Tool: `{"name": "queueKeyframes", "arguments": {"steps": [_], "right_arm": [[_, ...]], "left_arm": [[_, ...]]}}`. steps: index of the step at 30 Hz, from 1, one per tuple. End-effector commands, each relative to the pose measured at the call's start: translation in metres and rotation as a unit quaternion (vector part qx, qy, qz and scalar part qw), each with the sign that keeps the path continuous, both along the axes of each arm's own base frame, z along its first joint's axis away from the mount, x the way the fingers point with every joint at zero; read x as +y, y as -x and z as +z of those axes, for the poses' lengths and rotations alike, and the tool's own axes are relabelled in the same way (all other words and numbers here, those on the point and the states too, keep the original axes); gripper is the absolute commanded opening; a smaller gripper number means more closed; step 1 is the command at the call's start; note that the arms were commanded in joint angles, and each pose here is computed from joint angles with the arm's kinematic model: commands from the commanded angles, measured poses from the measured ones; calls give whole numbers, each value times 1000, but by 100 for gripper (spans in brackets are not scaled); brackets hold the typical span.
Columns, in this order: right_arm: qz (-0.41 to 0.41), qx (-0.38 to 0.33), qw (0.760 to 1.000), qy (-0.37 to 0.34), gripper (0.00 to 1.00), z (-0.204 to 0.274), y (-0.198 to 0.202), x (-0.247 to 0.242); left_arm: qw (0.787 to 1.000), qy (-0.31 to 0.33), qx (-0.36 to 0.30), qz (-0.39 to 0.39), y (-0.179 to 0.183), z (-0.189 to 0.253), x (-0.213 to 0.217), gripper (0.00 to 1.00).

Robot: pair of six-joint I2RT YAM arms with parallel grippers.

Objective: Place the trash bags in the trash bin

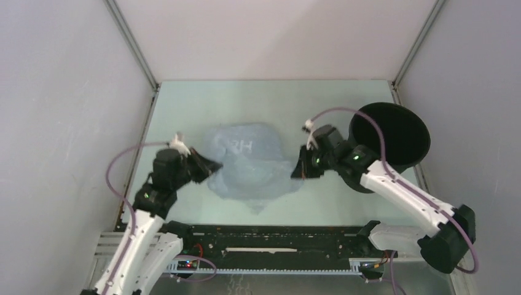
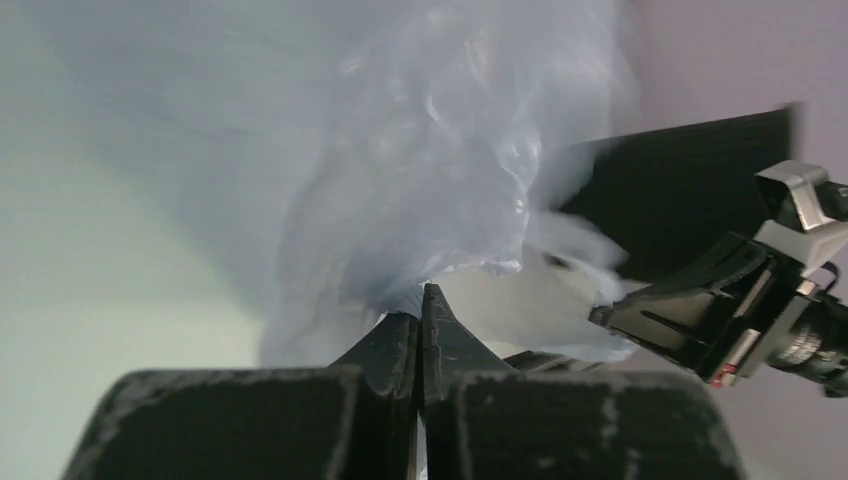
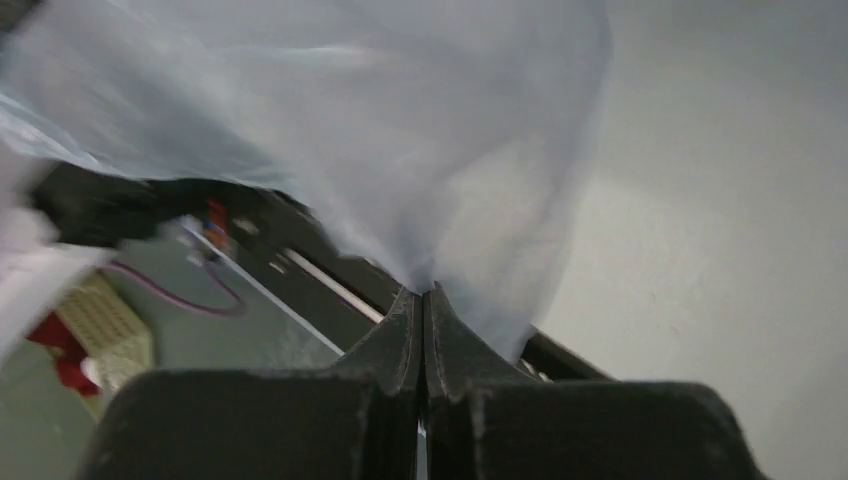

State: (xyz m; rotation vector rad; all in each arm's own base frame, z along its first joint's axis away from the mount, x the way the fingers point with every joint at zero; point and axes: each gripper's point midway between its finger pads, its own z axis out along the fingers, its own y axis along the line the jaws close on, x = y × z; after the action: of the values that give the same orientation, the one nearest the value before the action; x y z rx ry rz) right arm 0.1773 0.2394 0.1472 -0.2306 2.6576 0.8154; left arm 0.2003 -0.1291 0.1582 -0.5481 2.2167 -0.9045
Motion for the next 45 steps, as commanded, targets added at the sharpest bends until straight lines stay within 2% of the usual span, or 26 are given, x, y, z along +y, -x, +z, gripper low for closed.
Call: {"name": "queueKeyframes", "arguments": {"steps": [1,4,6,7,9,11,12,13,16,19,21,23,25,27,30,32,34,39,42,45], "right_arm": [[-57,-200,970,-125,0,151,-78,13],[-85,-239,956,-149,0,218,-128,5],[-81,-266,945,-171,0,279,-146,4],[-74,-280,940,-178,0,306,-151,7],[-68,-332,918,-204,0,370,-136,2],[-65,-387,889,-236,0,418,-113,-4],[-65,-396,885,-237,0,418,-108,-4],[-66,-406,880,-237,0,415,-104,-5],[-83,-378,896,-218,0,345,-104,-9],[-91,-285,939,-170,0,237,-96,-15],[-90,-200,969,-119,0,162,-77,-21],[-75,-130,985,-88,0,105,-53,-24],[-68,-95,990,-75,0,72,-31,-27],[-65,-99,989,-86,0,67,-21,-28],[-70,-127,984,-108,0,85,-29,-24],[-71,-151,978,-129,0,114,-44,-17],[-60,-160,975,-142,0,138,-54,-8],[-45,-177,970,-163,0,177,-60,3],[-53,-193,964,-176,0,190,-57,-1],[-56,-201,960,-188,0,201,-51,-4]], "left_arm": [[988,13,-154,-4,-73,145,-12,0],[980,27,-197,11,-126,225,-8,0],[958,82,-276,-3,-138,327,-11,0],[946,101,-308,-8,-138,366,-13,0],[912,123,-391,-30,-115,439,-17,0],[885,119,-448,-43,-89,470,-16,0],[881,107,-458,-39,-79,468,-13,0],[889,89,-448,-28,-78,451,-8,0],[932,60,-358,0,-80,353,1,0],[972,66,-226,7,-75,216,-1,0],[987,75,-143,21,-59,126,1,0],[992,90,-85,19,-34,64,-1,0],[994,94,-54,23,-13,31,1,0],[993,95,-54,33,-2,24,4,0],[992,88,-82,41,-5,43,8,0],[992,75,-99,29,-15,71,7,0],[990,51,-132,0,-24,120,4,0],[979,-13,-205,-14,-13,196,15,0],[978,-32,-207,-17,-8,207,18,0],[982,-19,-189,-18,-8,205,16,0]]}}
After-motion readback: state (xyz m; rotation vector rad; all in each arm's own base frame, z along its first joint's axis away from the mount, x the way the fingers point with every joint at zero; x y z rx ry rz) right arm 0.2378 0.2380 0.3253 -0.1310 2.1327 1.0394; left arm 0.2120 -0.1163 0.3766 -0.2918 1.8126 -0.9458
